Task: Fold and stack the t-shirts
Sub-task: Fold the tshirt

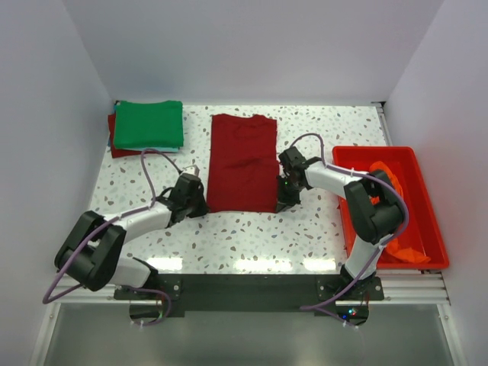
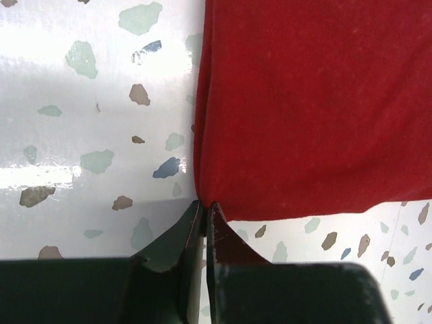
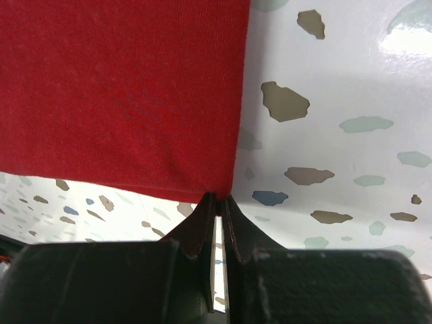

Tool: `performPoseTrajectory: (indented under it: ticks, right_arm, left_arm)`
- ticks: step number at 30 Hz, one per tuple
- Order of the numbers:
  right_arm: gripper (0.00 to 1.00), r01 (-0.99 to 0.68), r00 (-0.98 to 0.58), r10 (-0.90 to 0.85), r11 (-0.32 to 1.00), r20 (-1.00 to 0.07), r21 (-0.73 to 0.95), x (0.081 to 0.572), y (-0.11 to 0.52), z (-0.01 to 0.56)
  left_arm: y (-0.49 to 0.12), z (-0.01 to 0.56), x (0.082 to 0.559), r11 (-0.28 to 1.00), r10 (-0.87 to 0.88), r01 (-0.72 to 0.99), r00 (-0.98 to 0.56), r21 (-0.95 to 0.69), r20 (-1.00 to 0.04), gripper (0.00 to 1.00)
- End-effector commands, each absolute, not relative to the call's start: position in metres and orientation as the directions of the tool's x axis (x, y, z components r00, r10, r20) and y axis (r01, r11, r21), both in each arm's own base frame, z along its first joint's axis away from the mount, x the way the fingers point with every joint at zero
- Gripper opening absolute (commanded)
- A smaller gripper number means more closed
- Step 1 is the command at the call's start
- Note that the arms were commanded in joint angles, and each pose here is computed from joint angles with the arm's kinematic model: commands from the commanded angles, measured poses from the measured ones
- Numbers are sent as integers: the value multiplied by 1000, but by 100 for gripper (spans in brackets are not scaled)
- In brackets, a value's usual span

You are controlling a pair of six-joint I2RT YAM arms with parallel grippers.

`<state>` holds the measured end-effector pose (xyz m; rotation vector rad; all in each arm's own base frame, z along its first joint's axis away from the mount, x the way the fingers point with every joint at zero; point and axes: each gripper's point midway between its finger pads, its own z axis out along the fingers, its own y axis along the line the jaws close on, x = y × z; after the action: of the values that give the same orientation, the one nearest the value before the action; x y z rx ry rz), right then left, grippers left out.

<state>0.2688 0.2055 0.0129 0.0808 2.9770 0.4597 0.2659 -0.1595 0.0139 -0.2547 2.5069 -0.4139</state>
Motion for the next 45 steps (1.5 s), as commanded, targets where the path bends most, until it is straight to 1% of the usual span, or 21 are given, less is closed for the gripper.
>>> performPoseTrajectory:
  ticks: [1, 2, 5, 15, 20, 34, 36, 39, 45]
  right_arm:
    - [0, 35, -993, 62, 967, -100, 252, 264, 196, -4]
    - [0, 34, -994, 60, 968, -96, 250, 263, 197, -4]
    - [0, 34, -993, 60, 970, -99, 240, 265, 195, -3]
    - [0, 26, -994, 44, 984, -98, 174, 256, 179, 1]
    - [0, 22, -992, 38, 991, -120, 135, 253, 168, 10]
    - [0, 10, -990, 30, 990, -139, 142, 247, 165, 28]
    - [0, 11, -988, 35, 989, -153, 150, 247, 164, 35]
    - [0, 7, -989, 29, 988, -147, 151, 240, 162, 42]
    - [0, -24, -988, -4, 992, -154, 128, 217, 158, 62]
  left_arm:
    - [-151, -1, 254, 943, -251, -96, -833, -318, -493, 6]
    - [-151, -2, 254, 943, -250, -97, -836, -317, -489, 0]
    - [-150, -3, 255, 947, -245, -98, -837, -306, -490, 0]
    - [-135, 6, 257, 958, -251, -129, -806, -254, -537, 0]
    - [-128, 10, 258, 961, -257, -152, -796, -231, -548, 0]
    - [-131, 31, 259, 950, -282, -142, -770, -277, -573, 0]
    - [-132, 38, 256, 944, -293, -138, -764, -299, -575, 0]
    - [-132, 46, 248, 937, -307, -137, -762, -321, -570, 0]
    - [-139, 58, 225, 930, -297, -103, -777, -353, -555, 0]
